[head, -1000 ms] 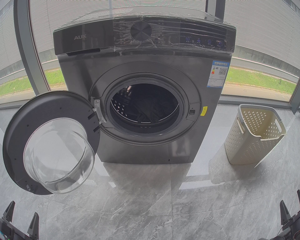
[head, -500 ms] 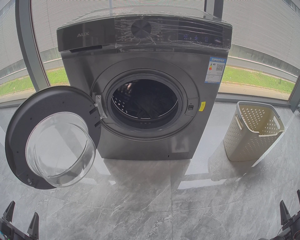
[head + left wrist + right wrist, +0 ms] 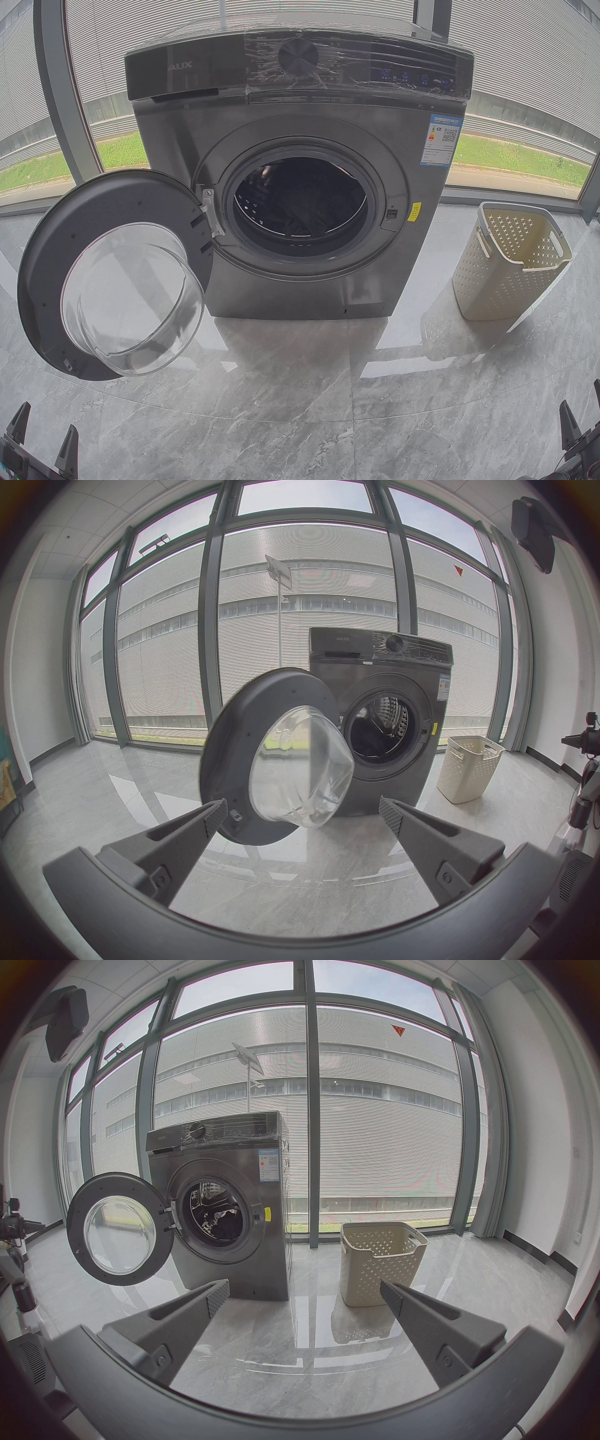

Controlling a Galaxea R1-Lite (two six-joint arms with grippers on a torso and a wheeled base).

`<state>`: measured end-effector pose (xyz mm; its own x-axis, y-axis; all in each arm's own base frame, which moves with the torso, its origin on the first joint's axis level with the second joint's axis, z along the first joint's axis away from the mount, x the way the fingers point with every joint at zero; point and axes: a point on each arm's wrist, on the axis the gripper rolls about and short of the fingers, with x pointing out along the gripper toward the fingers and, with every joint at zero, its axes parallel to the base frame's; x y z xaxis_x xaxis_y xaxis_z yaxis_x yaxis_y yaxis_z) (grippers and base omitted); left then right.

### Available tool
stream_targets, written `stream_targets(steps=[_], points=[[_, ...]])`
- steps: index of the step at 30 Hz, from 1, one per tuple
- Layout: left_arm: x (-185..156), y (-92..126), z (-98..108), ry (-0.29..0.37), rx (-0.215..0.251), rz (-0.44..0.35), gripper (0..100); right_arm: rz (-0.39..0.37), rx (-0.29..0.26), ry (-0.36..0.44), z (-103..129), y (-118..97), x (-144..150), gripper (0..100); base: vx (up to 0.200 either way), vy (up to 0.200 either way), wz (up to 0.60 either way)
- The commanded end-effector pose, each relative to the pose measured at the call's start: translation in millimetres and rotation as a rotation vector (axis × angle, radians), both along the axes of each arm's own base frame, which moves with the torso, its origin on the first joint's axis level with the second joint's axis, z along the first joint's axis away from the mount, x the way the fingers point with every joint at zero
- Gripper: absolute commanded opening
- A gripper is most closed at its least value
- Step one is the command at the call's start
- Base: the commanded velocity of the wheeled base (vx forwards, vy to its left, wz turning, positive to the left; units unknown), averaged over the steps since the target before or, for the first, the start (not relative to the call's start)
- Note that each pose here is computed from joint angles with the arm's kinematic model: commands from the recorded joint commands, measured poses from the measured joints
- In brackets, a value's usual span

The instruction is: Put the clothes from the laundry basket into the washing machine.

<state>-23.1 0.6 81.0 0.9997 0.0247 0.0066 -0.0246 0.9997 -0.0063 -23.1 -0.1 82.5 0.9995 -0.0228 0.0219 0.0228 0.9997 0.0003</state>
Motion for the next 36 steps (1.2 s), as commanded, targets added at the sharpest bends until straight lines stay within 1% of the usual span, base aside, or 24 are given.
stream_targets(steps=[1, 5, 13, 22, 33, 36], points=[[0.1, 0.0, -4.8, 0.002, 0.000, 0.000, 100, 0.001, 0.000, 0.004, -5.2, 0.0, 0.3, 100, 0.000, 0.200, 0.00], [0.3, 0.0, -5.2, 0.003, -0.005, 0.001, 100, 0.001, 0.000, 0.004, -5.2, 0.0, 0.3, 100, 0.000, 0.000, 0.00], [0.3, 0.1, -5.2, 0.003, -0.009, 0.004, 100, 0.001, 0.000, 0.004, -5.2, 0.0, 0.3, 100, -0.200, 0.000, 0.00], [0.1, 0.0, -4.8, 0.002, -0.003, -0.002, 100, 0.001, 0.000, 0.004, -5.2, 0.0, 0.3, 100, 0.000, 0.000, 0.00], [0.1, 0.0, -4.6, 0.000, -0.002, 0.000, 100, 0.001, 0.000, 0.004, -5.2, 0.0, 0.3, 100, 0.000, 0.200, 0.00], [0.1, 0.0, -4.8, 0.002, -0.001, 0.000, 100, 0.000, 0.000, 0.004, -5.2, 0.0, 0.3, 100, 0.000, 0.000, 0.00]])
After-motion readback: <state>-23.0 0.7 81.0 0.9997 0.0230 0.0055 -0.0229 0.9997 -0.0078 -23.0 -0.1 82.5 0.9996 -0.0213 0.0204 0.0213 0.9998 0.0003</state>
